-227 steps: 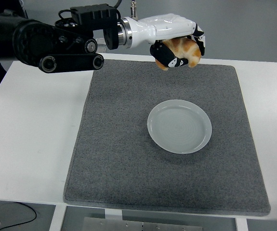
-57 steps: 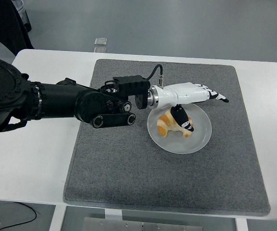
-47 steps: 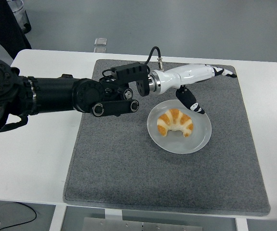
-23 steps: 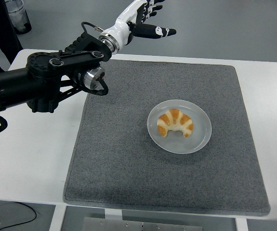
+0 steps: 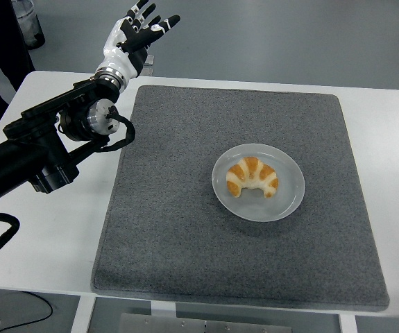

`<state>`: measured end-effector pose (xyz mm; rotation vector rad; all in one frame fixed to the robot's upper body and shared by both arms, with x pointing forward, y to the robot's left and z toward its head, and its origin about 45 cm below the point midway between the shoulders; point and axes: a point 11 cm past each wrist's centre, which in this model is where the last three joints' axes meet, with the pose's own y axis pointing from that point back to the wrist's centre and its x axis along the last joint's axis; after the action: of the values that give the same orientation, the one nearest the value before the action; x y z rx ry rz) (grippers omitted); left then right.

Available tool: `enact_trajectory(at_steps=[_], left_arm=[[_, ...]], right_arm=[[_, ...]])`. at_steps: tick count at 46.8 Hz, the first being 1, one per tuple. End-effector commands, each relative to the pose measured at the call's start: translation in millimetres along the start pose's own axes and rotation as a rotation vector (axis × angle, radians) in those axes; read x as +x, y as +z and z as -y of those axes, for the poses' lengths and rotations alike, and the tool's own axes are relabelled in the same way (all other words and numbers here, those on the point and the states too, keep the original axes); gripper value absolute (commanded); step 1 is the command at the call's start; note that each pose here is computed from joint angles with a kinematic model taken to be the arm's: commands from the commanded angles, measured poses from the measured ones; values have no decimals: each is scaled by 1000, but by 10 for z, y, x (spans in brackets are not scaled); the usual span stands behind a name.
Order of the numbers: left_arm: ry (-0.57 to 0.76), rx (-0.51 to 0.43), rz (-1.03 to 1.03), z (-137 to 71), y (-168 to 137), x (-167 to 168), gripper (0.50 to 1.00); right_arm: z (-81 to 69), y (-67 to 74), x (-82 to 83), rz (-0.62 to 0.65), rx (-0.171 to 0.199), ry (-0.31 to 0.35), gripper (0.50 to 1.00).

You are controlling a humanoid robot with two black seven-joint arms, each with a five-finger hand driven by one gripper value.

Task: Place the bread on the plate

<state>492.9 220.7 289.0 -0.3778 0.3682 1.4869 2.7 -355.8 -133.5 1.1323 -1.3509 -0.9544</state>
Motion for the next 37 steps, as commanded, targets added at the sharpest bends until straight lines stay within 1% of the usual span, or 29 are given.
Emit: enact_trajectory(at_steps=[1, 9, 18, 23, 29, 37], left_arm=[[38, -2, -88, -3, 15, 97, 1000], [112, 18, -200, 34, -1, 236, 1000], [150, 49, -271, 73, -77, 255, 1000], [166, 47, -290, 85, -103, 270, 1000], [177, 80, -302, 39, -269, 246, 1000], [206, 132, -297, -33, -434, 323, 1000]], right_arm=[[0, -1, 0, 4, 0, 0, 952], [0, 8, 0, 5, -2, 0, 952], [-3, 18, -23, 8, -4, -7, 952], [-3, 18, -28, 9, -4, -9, 952], [-3, 18, -33, 11, -4, -10, 952], [-3, 18, -33, 14, -4, -10, 952]])
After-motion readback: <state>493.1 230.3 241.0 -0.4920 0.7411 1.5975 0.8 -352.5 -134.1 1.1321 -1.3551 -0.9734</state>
